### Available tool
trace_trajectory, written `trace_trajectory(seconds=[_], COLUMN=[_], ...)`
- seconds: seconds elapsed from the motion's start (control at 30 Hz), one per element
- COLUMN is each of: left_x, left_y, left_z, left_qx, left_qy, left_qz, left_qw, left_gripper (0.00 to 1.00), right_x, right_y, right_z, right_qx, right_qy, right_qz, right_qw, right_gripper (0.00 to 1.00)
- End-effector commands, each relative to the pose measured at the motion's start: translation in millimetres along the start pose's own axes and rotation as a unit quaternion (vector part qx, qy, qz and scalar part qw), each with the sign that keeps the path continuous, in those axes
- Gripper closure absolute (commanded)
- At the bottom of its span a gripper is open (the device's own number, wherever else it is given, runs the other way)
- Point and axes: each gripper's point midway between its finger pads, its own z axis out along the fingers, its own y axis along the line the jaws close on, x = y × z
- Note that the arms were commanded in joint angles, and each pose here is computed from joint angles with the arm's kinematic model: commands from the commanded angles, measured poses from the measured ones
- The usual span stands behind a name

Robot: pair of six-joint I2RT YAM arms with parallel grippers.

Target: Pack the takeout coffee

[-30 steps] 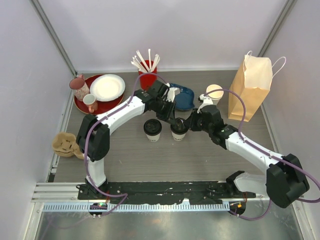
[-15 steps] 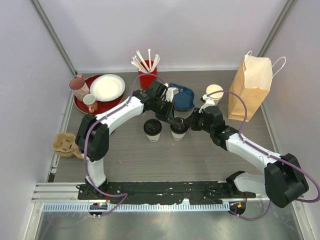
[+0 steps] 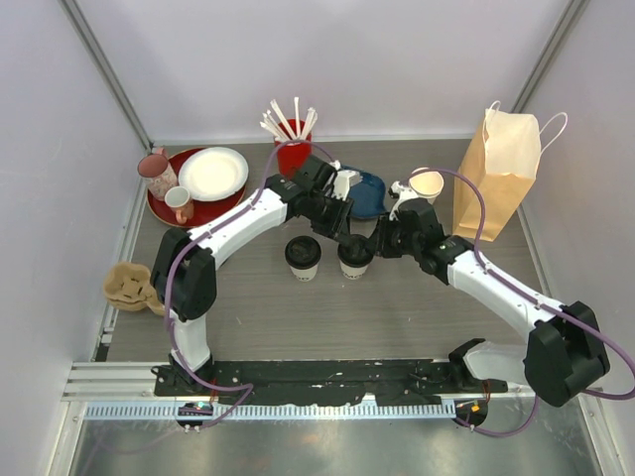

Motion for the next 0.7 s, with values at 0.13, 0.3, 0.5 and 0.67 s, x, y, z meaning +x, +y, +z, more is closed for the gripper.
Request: trace_trajectory(seconds=[0.13,0.3,0.5,0.67], left_x=[-30.6,-42.9,-43.5,-48.1], left_y=[-14.8,-5.8,-3.6,12.6], left_z=[-26.8,-40.5,-48.0,-77.0], left_qx=[-0.002,-0.01,-0.01,-0.021], left_qy=[-0.041,-0.057,-0.055,-0.072], left_qz=[0.037,0.037,0.044,0.043], left_qw=[0.998,0.998,0.997,0.996], left_gripper=[0.67,0.65,0.64,0.61], right_x=[-13.2,-35.5,-53.8,-23.3], right_y=[11.2,29.6,59.0,82.8], right_z=[-11.4,-23.7,-28.7,-41.0], right_qx=[-0.006,-0.042,-0.112,-0.248], right_qy=[0.019,0.013,0.028,0.068], right_qz=[-0.05,-0.123,-0.204,-0.327], right_qw=[0.999,0.991,0.972,0.909], right_gripper=[0.53,0.29,0.22,0.23])
